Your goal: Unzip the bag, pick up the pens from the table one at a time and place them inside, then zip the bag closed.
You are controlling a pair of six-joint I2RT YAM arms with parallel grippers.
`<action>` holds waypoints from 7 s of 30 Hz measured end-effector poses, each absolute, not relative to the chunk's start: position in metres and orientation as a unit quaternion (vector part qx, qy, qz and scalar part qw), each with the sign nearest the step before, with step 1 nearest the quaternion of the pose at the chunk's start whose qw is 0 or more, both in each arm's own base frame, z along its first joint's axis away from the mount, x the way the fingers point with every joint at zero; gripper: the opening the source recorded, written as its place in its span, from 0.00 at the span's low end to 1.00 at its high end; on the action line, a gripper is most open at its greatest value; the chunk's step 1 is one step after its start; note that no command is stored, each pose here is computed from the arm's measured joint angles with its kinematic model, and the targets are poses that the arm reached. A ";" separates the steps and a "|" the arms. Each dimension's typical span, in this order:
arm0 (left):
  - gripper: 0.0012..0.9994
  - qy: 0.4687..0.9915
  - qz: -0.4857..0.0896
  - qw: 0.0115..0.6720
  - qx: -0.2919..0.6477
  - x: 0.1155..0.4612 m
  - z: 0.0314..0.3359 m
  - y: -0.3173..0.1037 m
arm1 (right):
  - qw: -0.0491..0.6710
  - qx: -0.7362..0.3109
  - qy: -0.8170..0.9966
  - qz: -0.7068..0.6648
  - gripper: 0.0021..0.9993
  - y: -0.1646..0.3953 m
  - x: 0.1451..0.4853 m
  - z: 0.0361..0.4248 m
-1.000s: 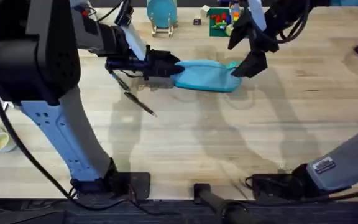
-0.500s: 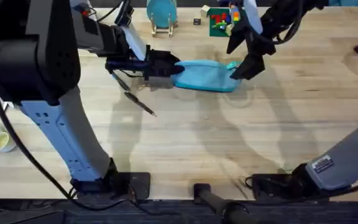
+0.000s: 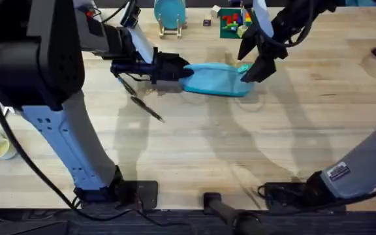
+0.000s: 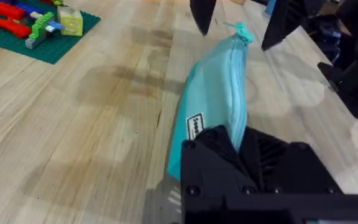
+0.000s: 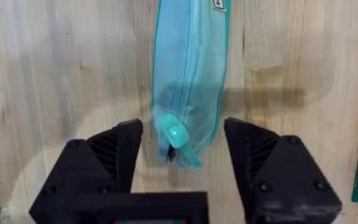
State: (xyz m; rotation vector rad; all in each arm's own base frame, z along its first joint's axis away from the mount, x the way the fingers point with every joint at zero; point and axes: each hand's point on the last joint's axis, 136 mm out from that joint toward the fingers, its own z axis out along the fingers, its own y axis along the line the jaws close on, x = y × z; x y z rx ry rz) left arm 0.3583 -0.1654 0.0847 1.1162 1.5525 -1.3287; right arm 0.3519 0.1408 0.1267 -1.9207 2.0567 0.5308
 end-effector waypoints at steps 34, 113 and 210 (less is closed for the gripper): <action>0.04 0.612 -0.524 0.396 0.441 0.358 0.085 -0.165 | 0.147 -0.664 0.712 0.172 0.03 0.139 0.351 0.137; 0.04 0.616 -0.523 0.398 0.436 0.360 0.085 -0.161 | 0.227 -0.768 0.589 0.108 0.03 0.282 0.350 0.136; 0.99 0.611 -0.535 0.399 0.425 0.360 0.090 -0.162 | 0.310 -0.525 0.787 0.092 1.00 0.156 0.226 0.321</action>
